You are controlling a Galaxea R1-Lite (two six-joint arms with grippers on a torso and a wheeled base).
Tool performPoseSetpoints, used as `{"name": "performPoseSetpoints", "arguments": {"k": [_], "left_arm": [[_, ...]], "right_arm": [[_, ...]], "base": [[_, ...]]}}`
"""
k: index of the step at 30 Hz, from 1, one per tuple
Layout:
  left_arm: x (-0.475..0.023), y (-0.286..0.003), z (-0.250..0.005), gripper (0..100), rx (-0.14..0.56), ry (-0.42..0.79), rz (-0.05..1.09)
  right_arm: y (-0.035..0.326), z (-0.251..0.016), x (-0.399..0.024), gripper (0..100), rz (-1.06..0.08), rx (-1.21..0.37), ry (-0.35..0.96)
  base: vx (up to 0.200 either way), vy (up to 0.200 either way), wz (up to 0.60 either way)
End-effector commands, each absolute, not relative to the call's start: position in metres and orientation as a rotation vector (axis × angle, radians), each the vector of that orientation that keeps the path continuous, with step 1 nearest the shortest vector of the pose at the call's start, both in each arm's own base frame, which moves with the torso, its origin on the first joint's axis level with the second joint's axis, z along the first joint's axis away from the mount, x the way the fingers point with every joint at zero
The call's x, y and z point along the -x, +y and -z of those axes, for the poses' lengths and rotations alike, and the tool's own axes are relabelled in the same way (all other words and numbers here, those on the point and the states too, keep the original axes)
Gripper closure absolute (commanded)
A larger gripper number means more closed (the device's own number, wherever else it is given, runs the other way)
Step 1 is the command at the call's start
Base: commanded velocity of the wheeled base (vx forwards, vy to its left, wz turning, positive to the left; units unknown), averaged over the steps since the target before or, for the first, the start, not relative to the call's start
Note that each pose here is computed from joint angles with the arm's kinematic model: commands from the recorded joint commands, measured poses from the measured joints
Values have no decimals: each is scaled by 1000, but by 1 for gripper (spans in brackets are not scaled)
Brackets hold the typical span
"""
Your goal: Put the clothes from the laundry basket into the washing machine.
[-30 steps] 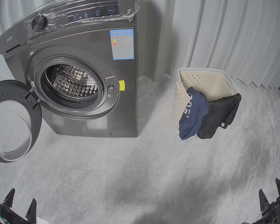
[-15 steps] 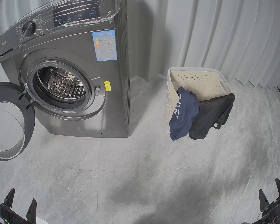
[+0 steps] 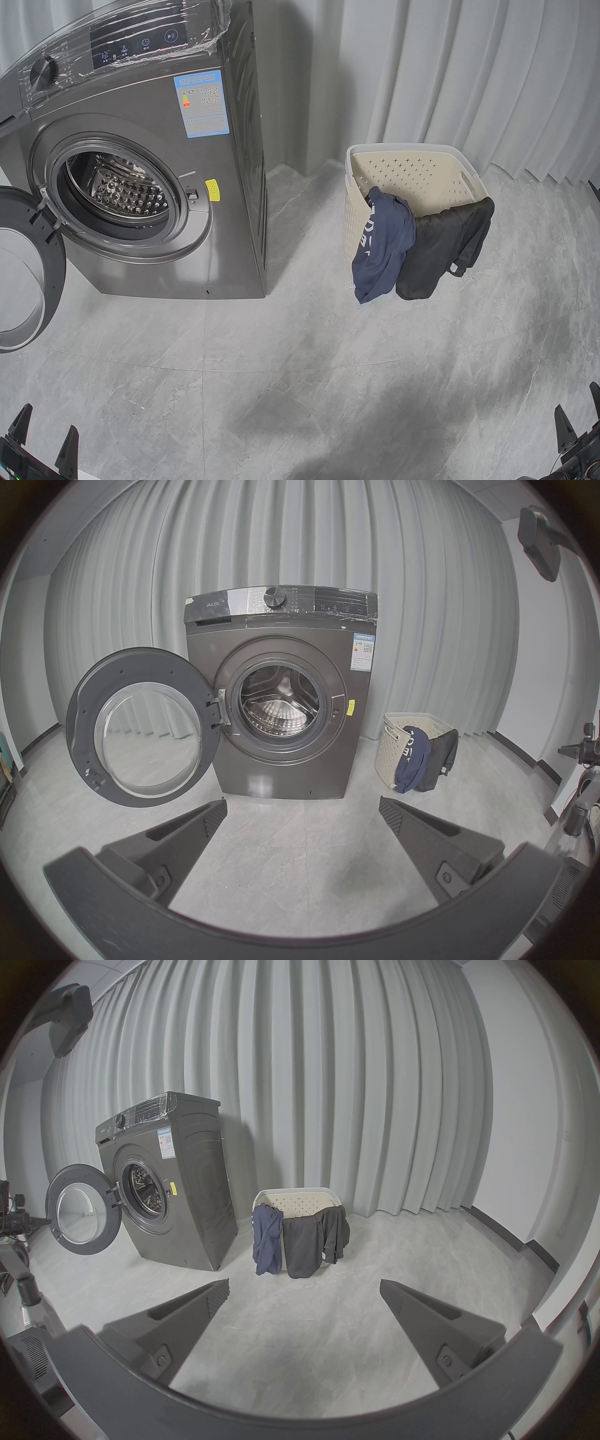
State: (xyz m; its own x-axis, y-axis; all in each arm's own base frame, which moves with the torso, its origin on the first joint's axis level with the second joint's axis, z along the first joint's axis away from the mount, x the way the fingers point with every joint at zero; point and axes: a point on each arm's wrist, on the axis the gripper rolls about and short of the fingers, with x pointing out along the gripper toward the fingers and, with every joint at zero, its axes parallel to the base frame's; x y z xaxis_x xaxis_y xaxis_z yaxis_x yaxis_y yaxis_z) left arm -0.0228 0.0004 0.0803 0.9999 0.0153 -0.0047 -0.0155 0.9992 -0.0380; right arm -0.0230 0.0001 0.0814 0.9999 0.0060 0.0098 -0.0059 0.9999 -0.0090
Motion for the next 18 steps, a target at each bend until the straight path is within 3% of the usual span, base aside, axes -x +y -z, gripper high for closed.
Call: {"name": "performPoseSetpoints", "arguments": {"k": [1, 3, 9, 18], "left_arm": [[23, 0, -76, 0, 38, 6, -15], [23, 0, -76, 0, 38, 4, -15], [23, 0, -76, 0, 38, 4, -15], [23, 0, -76, 0, 38, 6, -15]], "right_arm": [[0, -76, 23, 0, -8, 9, -6], [0, -76, 23, 0, -6, 9, -6], [0, -76, 23, 0, -6, 9, -6], [0, -76, 23, 0, -8, 11, -6]], "base": [[200, 0, 0], [200, 0, 0], [0, 0, 0], [0, -200, 0]]}}
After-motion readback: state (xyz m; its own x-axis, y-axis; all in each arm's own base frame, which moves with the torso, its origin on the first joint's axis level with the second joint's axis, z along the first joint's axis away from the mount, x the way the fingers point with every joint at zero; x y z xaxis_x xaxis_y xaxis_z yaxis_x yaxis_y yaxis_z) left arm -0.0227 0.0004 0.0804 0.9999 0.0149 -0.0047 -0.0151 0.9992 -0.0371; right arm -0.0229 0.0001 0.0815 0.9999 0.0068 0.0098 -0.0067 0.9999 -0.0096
